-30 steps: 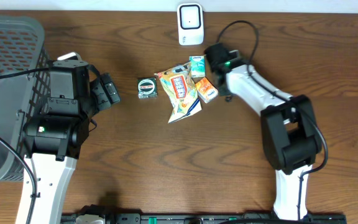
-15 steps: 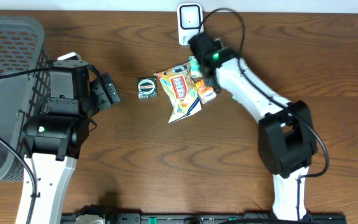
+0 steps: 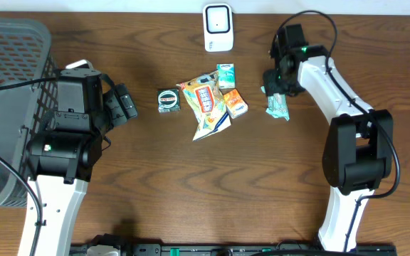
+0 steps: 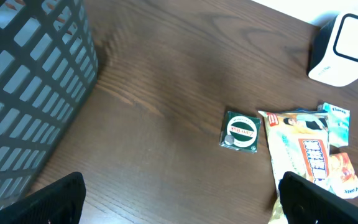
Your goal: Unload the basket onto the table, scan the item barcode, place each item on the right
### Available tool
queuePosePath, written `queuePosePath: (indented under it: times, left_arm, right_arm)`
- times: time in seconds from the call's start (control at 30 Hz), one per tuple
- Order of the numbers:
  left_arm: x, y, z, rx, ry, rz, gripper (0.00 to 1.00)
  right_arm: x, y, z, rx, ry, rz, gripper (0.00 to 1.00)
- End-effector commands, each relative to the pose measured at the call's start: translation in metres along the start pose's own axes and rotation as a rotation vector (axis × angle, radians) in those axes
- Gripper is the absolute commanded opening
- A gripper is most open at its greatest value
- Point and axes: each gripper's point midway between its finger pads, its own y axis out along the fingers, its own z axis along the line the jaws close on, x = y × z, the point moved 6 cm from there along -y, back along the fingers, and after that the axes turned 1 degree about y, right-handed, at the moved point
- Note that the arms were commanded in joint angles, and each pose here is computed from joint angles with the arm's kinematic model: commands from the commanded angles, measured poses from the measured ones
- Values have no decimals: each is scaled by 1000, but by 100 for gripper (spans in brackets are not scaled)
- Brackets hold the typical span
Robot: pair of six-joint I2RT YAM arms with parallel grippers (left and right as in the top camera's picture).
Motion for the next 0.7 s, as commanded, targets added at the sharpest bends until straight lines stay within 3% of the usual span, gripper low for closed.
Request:
queuePosePath:
  times: [0.0,0.1,0.2,0.37,0.5,0.67]
  left_arm:
    - [2,-2,2,6,9,-9,98]
    - [2,-2,2,6,9,-9,97]
    - [2,-2,2,6,9,-9,98]
    - [2,-2,2,6,9,-9,98]
    - [2,-2,2,6,9,-9,98]
    - [2,-2,2,6,9,-9,98]
  right_arm:
    - [-15,12,7,59,-28,37,62]
    - [-26,24,6,48,-30,54,60]
    - [-34,33,2,20,-31,63,48]
    - [-29,30,4,23,-15,42,3]
    - [-5,11,13,34,-11,-29,1]
    - [45,-27,39,71,-47,-227,1]
